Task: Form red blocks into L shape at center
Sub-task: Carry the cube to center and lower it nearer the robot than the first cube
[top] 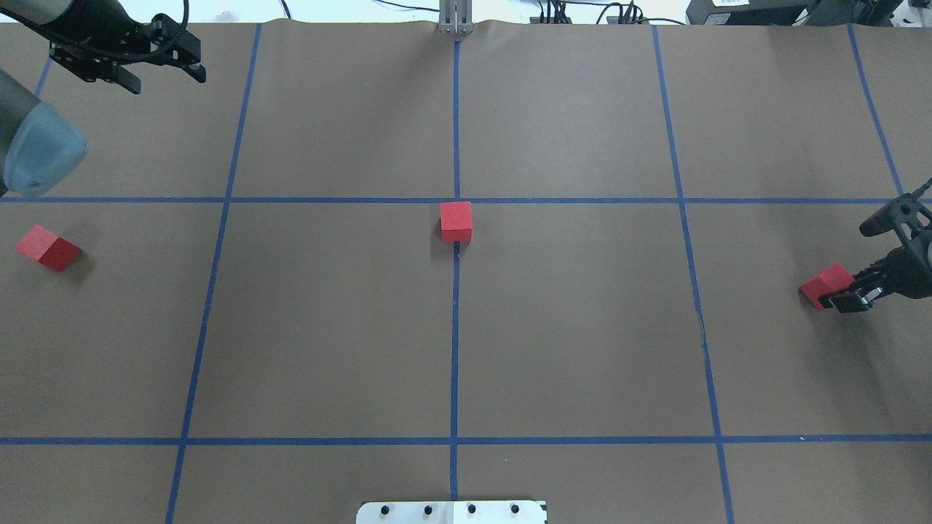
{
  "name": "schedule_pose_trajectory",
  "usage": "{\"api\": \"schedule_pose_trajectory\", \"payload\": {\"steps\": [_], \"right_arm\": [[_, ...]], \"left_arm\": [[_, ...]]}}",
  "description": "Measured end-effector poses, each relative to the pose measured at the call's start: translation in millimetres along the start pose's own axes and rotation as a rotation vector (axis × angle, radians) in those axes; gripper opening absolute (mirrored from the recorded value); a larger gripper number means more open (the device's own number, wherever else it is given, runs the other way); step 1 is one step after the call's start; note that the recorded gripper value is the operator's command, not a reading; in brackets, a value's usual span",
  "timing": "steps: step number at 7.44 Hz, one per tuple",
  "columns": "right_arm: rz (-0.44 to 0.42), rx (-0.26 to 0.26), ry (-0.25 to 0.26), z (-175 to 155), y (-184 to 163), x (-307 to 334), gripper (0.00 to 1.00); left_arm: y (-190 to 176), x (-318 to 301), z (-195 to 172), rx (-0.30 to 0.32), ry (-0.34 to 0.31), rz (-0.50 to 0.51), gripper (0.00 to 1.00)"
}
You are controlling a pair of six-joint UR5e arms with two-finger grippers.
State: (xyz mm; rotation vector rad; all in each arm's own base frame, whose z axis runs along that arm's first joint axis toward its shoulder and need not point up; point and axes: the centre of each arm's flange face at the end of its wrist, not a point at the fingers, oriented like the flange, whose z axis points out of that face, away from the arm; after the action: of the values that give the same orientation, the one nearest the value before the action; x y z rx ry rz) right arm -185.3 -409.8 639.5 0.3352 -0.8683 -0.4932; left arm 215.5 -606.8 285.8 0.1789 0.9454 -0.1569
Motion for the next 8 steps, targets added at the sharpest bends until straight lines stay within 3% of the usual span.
{"api": "schedule_pose_trajectory", "payload": {"steps": [3, 4, 6, 8], "right_arm": [[0.014, 0.072, 0.017, -32.2, -16.8, 6.1, 0.0], [0.017, 0.092, 0.018, -46.1, -39.5, -1.5, 0.0], [0.069, 0.057, 0.037, -73.7, -139.0, -39.2, 0.0], [0.117, 0.034, 0.037, -93.6, -237.4, -112.2, 0.0]], "left_arm": [[0.4, 0.3, 0.0, -0.002, 0.001, 0.0, 0.99], [0.0, -0.9, 0.2, -0.002, 0.0, -0.002, 0.99], [0.7, -14.3, 3.0, -0.007, -0.013, 0.008, 0.99], [-0.3, -55.5, 6.2, -0.016, -0.05, 0.095, 0.99]]}}
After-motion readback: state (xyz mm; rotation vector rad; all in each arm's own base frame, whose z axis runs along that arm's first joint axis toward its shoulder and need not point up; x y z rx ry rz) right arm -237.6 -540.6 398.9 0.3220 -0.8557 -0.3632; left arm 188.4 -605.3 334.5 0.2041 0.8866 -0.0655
